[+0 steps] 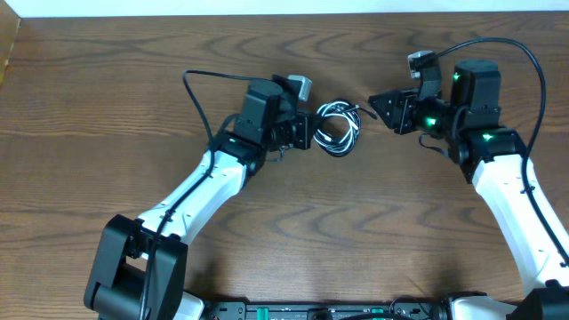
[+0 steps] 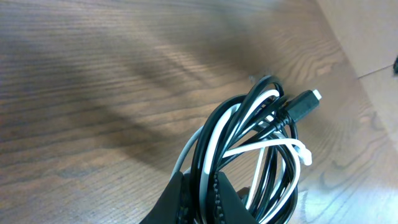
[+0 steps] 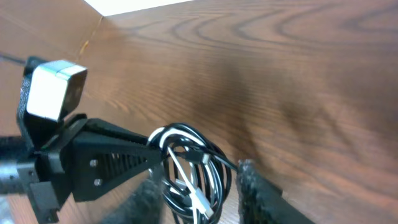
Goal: Untangle cables
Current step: 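Grasp the cable coil with the left gripper, right gripper approaching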
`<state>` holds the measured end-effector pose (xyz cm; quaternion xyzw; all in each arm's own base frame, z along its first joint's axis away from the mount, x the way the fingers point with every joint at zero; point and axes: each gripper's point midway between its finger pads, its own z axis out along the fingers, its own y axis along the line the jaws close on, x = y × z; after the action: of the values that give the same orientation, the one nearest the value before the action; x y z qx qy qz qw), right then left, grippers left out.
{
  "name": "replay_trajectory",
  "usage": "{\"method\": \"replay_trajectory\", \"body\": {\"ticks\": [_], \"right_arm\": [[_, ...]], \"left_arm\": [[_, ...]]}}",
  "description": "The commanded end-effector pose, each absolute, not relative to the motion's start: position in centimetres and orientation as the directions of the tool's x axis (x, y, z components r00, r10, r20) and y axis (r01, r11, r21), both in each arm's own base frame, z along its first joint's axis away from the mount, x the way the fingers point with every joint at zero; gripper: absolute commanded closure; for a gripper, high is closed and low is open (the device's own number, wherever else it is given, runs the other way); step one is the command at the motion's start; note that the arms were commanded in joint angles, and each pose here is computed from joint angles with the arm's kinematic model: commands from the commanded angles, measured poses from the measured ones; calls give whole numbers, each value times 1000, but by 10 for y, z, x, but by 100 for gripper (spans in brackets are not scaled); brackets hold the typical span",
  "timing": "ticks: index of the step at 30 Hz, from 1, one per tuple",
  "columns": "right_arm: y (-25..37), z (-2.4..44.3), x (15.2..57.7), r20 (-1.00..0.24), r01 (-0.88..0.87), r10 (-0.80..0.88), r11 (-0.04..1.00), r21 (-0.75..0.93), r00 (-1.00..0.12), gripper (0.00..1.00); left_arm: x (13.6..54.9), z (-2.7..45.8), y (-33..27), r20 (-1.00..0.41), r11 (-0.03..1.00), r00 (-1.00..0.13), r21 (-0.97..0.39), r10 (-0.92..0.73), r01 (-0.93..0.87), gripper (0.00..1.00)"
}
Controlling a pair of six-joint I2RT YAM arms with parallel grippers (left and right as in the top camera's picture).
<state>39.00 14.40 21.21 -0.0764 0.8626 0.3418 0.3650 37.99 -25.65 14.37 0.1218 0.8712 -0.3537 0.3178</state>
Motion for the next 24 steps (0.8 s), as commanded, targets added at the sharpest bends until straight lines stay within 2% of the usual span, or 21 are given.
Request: {"method": "replay_trajectory", "body": {"ticks": [1, 3, 9, 15, 24], "right_arm": [[136, 209, 402, -670, -283, 177, 806, 519, -721, 87], [138, 207, 404, -669, -285, 179, 804, 522, -722, 93], [155, 187, 406, -616, -274, 174, 780, 563, -768, 98], [191, 190, 399, -628, -357, 124, 731, 581, -768, 99], [208, 186, 391, -631, -372, 88, 742, 558, -770, 99]], "left_arm": [[374, 174, -263, -657, 633, -754, -592, -20, 499, 93], [369, 176, -267, -649, 603, -760, -609, -7, 514, 93], [365, 178, -270, -618, 581, -786, -648, -22, 493, 93], [367, 177, -269, -617, 593, -786, -644, -30, 483, 92], [379, 173, -260, -580, 647, -806, -662, -122, 379, 93]]}}
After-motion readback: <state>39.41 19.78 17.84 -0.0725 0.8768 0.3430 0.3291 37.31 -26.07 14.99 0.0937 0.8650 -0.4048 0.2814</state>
